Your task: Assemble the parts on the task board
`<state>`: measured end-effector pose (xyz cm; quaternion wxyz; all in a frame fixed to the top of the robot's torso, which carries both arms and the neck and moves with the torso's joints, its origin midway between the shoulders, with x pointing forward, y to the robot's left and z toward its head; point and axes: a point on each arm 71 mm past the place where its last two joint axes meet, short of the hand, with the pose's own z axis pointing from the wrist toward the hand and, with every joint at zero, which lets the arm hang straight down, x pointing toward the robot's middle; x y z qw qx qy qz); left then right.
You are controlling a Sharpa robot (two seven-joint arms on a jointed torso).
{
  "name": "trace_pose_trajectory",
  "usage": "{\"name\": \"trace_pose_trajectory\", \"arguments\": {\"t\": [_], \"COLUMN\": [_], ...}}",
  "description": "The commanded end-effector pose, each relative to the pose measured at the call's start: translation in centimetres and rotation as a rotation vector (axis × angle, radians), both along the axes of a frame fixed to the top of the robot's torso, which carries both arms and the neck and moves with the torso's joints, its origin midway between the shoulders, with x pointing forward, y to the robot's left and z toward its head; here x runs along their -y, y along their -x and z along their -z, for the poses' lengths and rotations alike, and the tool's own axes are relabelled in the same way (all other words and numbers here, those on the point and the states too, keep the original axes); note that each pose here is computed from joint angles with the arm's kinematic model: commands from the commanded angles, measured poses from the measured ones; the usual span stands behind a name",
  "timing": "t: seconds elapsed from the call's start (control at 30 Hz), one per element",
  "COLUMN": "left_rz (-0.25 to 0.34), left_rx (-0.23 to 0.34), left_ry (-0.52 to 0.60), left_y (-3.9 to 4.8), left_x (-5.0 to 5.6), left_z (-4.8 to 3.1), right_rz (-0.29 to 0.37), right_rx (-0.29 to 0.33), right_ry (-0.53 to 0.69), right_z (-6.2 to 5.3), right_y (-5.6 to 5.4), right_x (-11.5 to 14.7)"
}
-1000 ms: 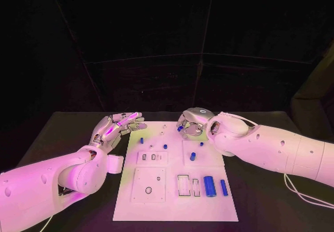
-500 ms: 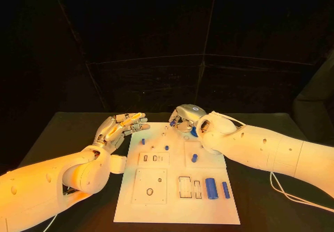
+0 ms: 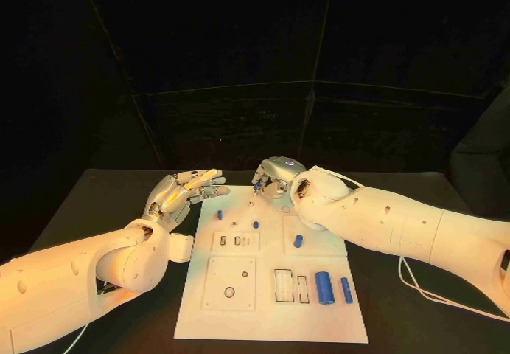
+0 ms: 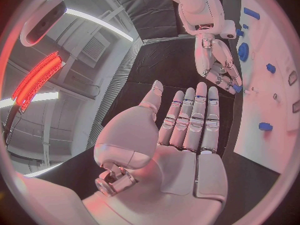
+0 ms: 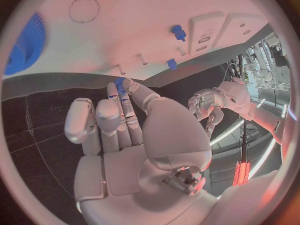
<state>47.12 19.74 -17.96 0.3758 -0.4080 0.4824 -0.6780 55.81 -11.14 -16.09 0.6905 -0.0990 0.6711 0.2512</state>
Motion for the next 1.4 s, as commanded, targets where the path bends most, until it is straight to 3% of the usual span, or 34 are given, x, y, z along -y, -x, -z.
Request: {"name": "trace_pose_trajectory", "arguments": {"t": [0.03,0.4,0.73,1.4], "left_rz": [-0.005,-0.006,-0.009,-0.009], "left_rx": [0.093,0.096,0.098,0.083], "left_ry": [0.045,0.044,0.041,0.033], "left_y": [0.01,-0.13,-0.23,-0.34], "left_x": [-0.04,-0.03,-0.03,-0.15], "left_z": [-0.91,-1.11,-1.17,-1.08], "right_rz": [-0.010,-0.018,0.028,0.036], "right_rx": [-0.030,-0.070,-0.050,-0.055], "right_ry": [0.033,0.081,0.090,0.070], "right_z": [0.07,0.43,0.34,0.27], "right_y": [-0.15,-0.30,-0.57,-0.60], "right_x": [-0.28,-0.82,-0.61,-0.37]}}
